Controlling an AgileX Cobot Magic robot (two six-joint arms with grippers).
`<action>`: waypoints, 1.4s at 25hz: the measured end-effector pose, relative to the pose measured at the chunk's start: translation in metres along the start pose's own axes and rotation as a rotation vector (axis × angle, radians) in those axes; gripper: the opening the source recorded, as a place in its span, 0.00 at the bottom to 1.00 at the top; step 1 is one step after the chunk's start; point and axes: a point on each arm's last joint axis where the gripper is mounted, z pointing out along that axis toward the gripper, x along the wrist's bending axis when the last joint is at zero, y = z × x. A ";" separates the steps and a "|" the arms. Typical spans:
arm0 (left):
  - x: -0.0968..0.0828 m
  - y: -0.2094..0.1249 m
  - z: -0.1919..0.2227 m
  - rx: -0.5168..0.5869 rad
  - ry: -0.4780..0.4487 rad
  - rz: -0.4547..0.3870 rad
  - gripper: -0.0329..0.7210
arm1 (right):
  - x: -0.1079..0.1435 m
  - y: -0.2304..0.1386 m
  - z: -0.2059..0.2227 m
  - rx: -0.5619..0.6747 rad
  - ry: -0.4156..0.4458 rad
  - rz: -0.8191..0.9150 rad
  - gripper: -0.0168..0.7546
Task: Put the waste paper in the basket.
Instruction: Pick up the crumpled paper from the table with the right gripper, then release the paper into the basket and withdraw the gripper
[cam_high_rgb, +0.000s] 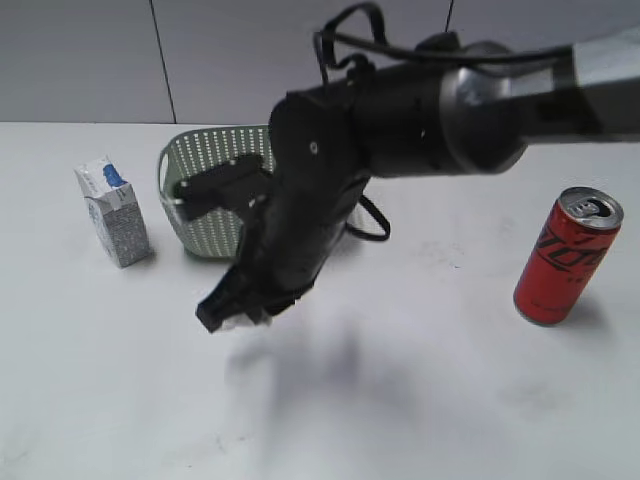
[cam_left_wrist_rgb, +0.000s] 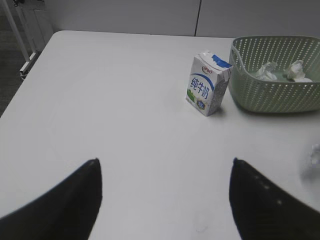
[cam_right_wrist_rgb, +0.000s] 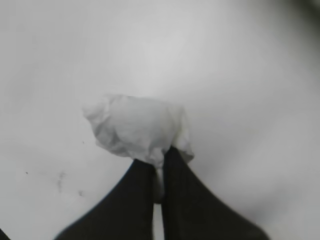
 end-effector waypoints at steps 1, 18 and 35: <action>0.000 0.000 0.000 0.000 0.000 0.000 0.82 | 0.001 0.008 -0.012 -0.042 -0.009 -0.019 0.01; 0.000 0.000 0.000 0.000 0.000 0.000 0.82 | -0.081 0.106 -0.042 -0.748 -0.215 -0.042 0.01; 0.000 0.000 0.000 0.000 0.000 0.000 0.82 | -0.094 0.083 0.001 -0.482 -0.216 0.057 0.81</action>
